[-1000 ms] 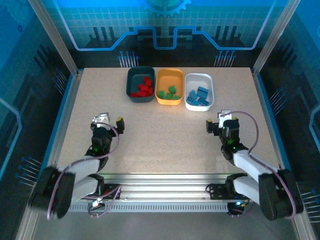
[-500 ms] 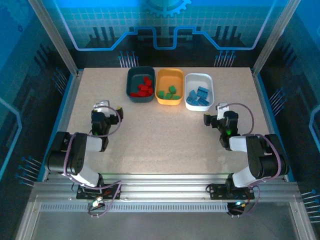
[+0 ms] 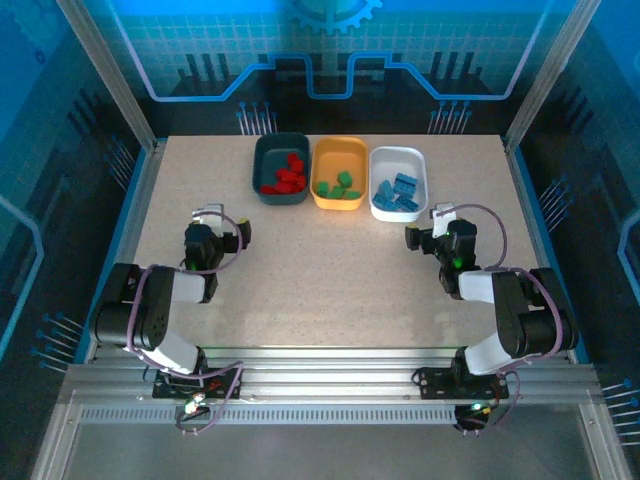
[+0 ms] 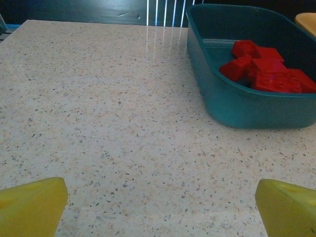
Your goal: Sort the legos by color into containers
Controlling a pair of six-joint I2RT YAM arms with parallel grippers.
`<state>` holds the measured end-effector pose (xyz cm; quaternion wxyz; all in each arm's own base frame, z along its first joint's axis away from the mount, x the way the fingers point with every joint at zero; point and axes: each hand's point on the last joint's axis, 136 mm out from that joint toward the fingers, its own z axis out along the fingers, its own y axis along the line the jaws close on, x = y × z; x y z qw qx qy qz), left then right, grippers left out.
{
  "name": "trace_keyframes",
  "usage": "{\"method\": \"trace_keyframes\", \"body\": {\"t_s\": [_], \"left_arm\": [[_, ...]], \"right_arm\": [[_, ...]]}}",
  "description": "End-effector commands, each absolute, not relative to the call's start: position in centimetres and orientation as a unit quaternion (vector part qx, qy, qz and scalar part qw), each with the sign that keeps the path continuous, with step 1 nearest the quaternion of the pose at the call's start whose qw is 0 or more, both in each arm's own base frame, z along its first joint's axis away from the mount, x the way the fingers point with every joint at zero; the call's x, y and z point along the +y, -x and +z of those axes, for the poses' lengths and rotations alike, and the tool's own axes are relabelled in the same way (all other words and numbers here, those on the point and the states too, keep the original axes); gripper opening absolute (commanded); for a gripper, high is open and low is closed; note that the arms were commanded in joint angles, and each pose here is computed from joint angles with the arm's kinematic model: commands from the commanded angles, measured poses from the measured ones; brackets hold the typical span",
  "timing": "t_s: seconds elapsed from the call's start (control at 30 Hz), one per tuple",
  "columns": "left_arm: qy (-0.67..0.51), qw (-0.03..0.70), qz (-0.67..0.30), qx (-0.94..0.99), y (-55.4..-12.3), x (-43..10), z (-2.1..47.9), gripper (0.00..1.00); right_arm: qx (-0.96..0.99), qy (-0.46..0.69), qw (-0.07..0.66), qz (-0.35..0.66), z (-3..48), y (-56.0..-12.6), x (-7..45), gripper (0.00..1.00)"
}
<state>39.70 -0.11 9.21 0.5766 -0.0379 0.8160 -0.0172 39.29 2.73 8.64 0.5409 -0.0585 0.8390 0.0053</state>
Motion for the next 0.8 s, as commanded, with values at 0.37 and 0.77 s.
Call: {"method": "trace_keyframes", "body": {"t_s": [0.37,0.77], "left_arm": [[0.024,0.581,-0.025,0.813,-39.86,-0.69,9.66,0.99],[0.026,0.577,-0.04,0.815,-39.87,-0.5,9.56,0.99]], "right_arm": [[0.832,0.069,0.551,0.006,9.33,-39.71,3.14,1.0],[0.831,0.07,0.552,0.005,9.4,-39.7,3.22,1.0]]}}
